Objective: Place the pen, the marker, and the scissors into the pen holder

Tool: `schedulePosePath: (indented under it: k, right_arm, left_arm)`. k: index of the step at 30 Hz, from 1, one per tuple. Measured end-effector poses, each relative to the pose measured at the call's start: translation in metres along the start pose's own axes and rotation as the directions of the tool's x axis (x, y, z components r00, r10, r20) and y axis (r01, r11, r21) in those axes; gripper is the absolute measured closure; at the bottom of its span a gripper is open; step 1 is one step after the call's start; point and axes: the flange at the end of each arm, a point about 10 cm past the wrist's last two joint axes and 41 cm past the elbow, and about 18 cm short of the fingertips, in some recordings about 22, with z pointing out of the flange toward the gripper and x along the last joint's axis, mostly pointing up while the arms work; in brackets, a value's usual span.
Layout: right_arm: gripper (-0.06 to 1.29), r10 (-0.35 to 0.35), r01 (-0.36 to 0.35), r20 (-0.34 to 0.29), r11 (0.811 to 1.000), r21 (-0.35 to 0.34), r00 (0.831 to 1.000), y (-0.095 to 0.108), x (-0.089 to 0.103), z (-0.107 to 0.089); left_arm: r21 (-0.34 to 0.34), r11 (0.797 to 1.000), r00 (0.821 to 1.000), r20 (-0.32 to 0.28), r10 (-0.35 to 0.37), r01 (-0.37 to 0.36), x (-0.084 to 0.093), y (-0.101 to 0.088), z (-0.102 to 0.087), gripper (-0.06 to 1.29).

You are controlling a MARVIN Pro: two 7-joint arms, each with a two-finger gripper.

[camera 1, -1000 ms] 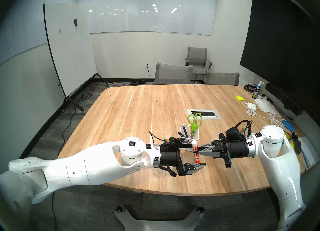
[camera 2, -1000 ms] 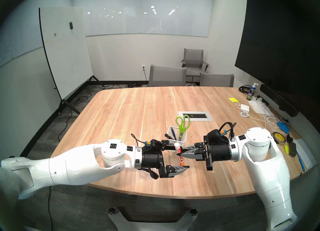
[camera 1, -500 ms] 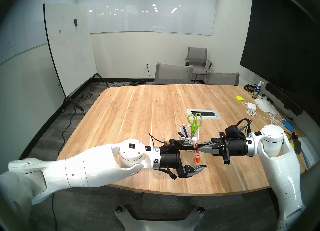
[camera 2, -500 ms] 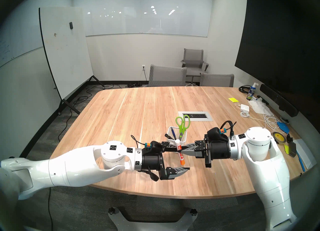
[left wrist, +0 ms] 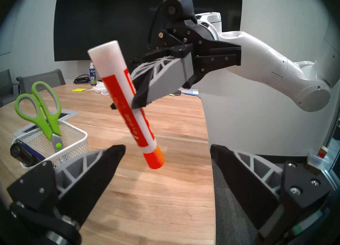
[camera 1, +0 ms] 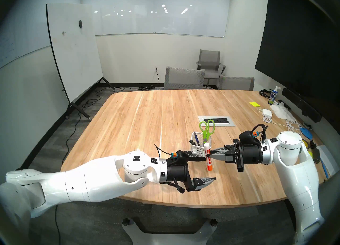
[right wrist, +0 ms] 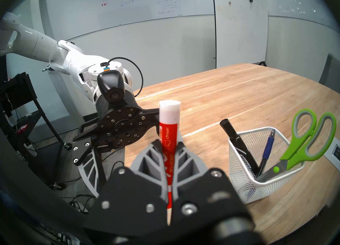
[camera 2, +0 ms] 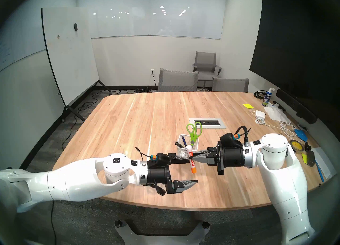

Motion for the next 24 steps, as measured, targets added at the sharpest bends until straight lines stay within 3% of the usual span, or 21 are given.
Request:
schedulePosePath:
  k: [11, 24]
  right_arm:
    - [1.22, 0.011, -0.011, -0.006, 0.998, -0.065, 1.000, 0.009, 0.009, 0.004]
    - [1.22, 0.019, -0.013, 0.030, 0.983, -0.181, 0.999, 0.026, 0.018, 0.028]
  left_arm:
    - [0.054, 0.999, 1.000, 0.016, -0.004, 0.003, -0.009, 0.016, -0.020, -0.01]
    - [0.164, 0.986, 1.000, 0.015, -0.007, 0.004, -0.013, 0.025, -0.044, -0.01]
